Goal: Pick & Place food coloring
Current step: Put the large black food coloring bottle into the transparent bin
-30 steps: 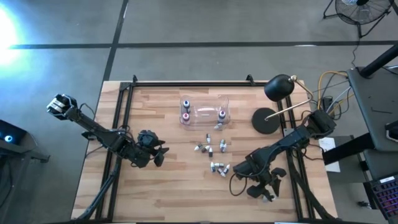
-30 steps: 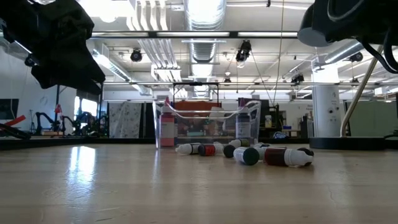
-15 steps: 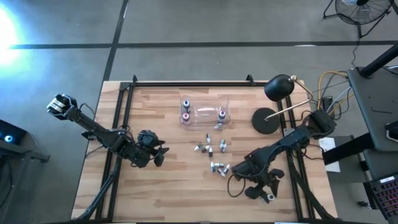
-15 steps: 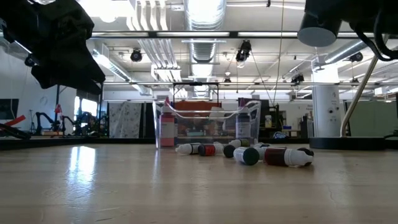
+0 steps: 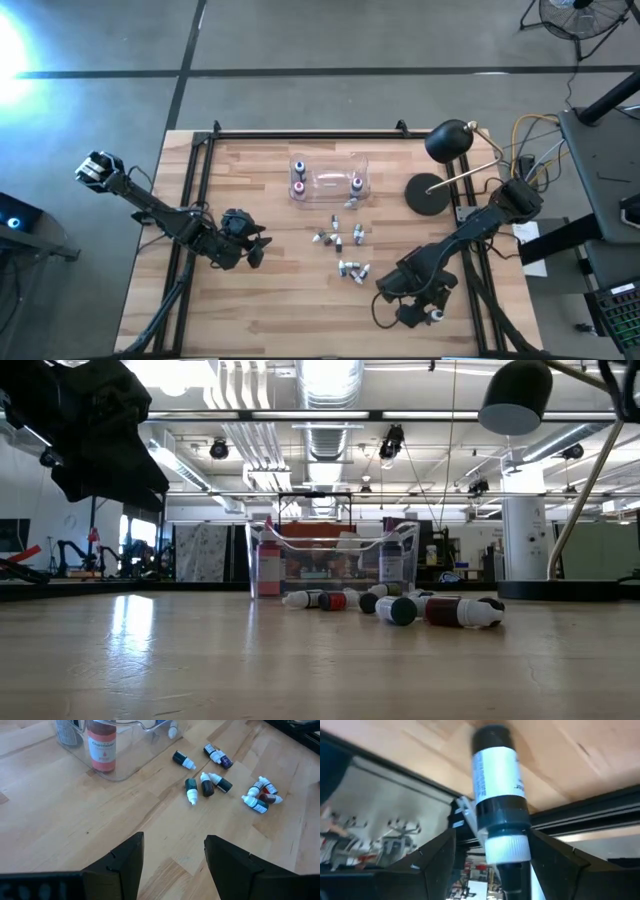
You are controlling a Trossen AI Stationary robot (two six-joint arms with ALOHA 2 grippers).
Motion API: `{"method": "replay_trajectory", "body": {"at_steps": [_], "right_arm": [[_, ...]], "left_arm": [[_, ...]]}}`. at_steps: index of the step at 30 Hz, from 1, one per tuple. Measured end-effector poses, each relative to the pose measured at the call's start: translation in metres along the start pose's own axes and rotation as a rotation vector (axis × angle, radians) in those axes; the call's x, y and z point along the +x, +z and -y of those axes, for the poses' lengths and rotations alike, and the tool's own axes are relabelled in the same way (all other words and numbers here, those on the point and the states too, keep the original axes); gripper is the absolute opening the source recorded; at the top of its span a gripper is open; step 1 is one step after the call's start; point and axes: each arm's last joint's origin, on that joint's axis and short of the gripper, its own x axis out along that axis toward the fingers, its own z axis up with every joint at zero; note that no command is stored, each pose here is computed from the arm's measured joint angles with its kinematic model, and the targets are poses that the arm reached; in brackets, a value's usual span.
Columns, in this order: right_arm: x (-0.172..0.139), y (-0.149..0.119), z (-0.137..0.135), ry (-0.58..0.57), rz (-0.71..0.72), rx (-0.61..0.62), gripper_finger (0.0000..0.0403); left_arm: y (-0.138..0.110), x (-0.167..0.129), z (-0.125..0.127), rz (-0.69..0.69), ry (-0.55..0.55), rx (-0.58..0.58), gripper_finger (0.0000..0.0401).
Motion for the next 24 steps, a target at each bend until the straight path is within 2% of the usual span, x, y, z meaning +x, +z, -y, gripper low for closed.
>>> {"method": "replay_trajectory", "body": {"at_steps": [4,9,24], "right_arm": [[0.0057,-0.0035,0.0027,-0.044,0.056,0.009,0.0235],[0.0030,-0.0056,-0.0020,-0.035,0.121,0.010,0.0235],[-0.0007,-0.0073,-0.0064,-0.024,0.178,0.013,0.0235]], "left_arm": [[0.0000,0.0000,0.0000,0.000,0.000,0.000,0.0184],[0.0000,0.0000,0.0002,-0.002,-0.003,-0.003,0.0184],[0.0003,0.0000,0.0008,0.000,-0.008,-0.014,0.0184]]}}
